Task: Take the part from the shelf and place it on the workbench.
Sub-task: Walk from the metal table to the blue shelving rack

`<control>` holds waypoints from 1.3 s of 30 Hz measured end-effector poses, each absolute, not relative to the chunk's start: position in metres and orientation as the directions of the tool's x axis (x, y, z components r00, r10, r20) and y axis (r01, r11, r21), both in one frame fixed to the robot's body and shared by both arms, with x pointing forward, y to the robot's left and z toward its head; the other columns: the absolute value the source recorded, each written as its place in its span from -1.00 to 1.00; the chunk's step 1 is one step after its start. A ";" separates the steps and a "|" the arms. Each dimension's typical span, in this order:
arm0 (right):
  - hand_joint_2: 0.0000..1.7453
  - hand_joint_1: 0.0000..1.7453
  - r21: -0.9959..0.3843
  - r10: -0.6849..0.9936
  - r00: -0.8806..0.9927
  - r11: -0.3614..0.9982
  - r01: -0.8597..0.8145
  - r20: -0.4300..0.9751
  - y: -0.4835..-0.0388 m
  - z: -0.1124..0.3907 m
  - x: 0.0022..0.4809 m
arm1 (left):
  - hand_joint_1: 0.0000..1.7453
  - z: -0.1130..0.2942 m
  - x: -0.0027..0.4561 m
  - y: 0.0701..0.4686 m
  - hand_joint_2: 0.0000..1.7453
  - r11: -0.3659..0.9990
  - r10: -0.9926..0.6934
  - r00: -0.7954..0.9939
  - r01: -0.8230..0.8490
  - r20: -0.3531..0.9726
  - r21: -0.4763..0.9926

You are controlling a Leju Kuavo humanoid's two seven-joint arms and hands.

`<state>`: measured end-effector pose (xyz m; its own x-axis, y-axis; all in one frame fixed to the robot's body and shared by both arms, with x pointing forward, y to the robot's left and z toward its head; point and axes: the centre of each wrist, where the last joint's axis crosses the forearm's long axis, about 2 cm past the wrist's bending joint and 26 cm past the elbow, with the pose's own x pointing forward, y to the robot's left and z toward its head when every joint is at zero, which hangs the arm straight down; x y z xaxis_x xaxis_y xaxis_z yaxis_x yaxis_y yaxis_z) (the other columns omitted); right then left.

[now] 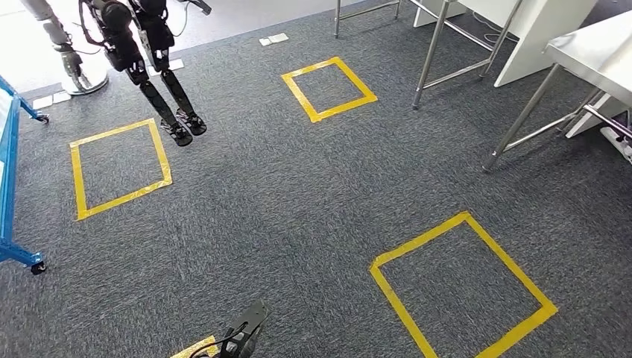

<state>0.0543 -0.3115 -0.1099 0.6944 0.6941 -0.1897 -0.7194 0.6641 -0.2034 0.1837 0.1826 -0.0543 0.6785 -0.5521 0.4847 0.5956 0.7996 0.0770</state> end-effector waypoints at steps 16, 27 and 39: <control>-1.00 -1.00 -0.152 0.741 0.626 0.608 -0.779 -0.243 -0.301 -0.110 0.053 | -1.00 -0.059 0.162 0.162 -1.00 0.752 -0.611 0.645 0.653 0.459 0.084; -1.00 -1.00 -0.147 0.744 0.623 0.607 -0.781 -0.241 -0.298 -0.110 0.054 | -1.00 -0.058 0.157 0.158 -1.00 0.730 -0.636 0.622 0.677 0.456 0.095; -1.00 -1.00 -0.190 0.714 0.674 0.647 -0.738 -0.188 -0.294 -0.110 0.054 | -1.00 -0.050 0.162 0.170 -1.00 0.755 -0.518 0.635 0.655 0.573 -0.042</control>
<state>0.0539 -0.2935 -0.1103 0.6743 0.7141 -0.1878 -0.7383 0.6471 -0.1902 0.1620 0.1698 -0.0502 0.6350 -0.5184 0.5728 0.6545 0.7548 -0.0425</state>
